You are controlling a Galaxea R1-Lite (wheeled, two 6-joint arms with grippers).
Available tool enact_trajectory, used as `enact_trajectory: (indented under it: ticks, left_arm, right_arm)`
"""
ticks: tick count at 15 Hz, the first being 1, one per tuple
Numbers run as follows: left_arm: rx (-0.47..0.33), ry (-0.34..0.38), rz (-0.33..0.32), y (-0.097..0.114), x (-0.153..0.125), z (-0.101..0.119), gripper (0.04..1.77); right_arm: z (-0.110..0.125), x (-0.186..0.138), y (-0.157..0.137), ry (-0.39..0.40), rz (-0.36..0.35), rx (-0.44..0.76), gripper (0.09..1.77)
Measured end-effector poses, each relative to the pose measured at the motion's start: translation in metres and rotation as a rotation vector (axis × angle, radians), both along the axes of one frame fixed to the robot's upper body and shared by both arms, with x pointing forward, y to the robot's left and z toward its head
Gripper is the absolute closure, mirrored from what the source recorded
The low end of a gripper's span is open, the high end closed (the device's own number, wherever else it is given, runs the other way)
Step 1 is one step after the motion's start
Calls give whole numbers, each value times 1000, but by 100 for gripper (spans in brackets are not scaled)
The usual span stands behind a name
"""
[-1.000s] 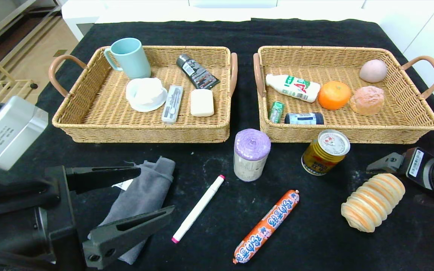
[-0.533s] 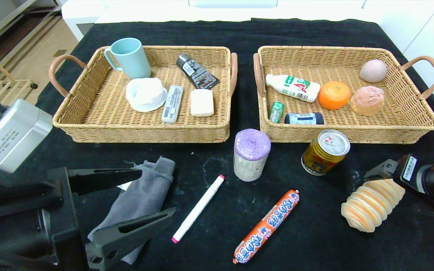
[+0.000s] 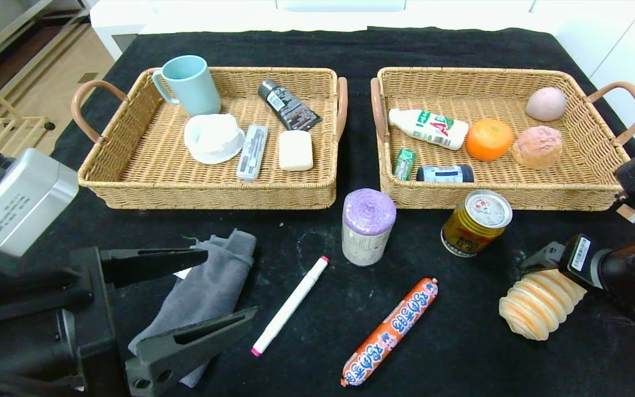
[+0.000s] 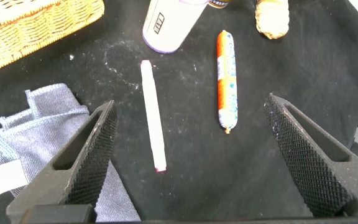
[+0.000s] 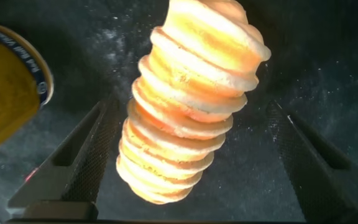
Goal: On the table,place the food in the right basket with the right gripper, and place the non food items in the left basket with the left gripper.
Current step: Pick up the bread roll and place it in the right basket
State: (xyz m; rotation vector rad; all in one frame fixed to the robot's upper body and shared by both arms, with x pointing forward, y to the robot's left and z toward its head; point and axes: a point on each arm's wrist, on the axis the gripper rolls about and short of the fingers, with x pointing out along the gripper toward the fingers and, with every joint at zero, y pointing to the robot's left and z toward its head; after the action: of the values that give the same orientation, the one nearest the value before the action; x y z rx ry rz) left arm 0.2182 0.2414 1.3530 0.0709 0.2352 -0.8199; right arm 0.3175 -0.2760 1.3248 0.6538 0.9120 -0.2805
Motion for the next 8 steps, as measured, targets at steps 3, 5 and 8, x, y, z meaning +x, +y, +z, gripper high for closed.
enact_trajectory:
  ticks: [3,5,8]
  left_arm:
    - [2,2,-1,0,0,0,9]
    - [2,2,-2,0,0,0,9]
    - [2,2,-2,0,0,0,9]
  right_arm:
    - [-2,1,1,7,2,-2,15]
    - [-2,1,1,11,14,13,15]
    - [-2,1,2,11,18,19,15]
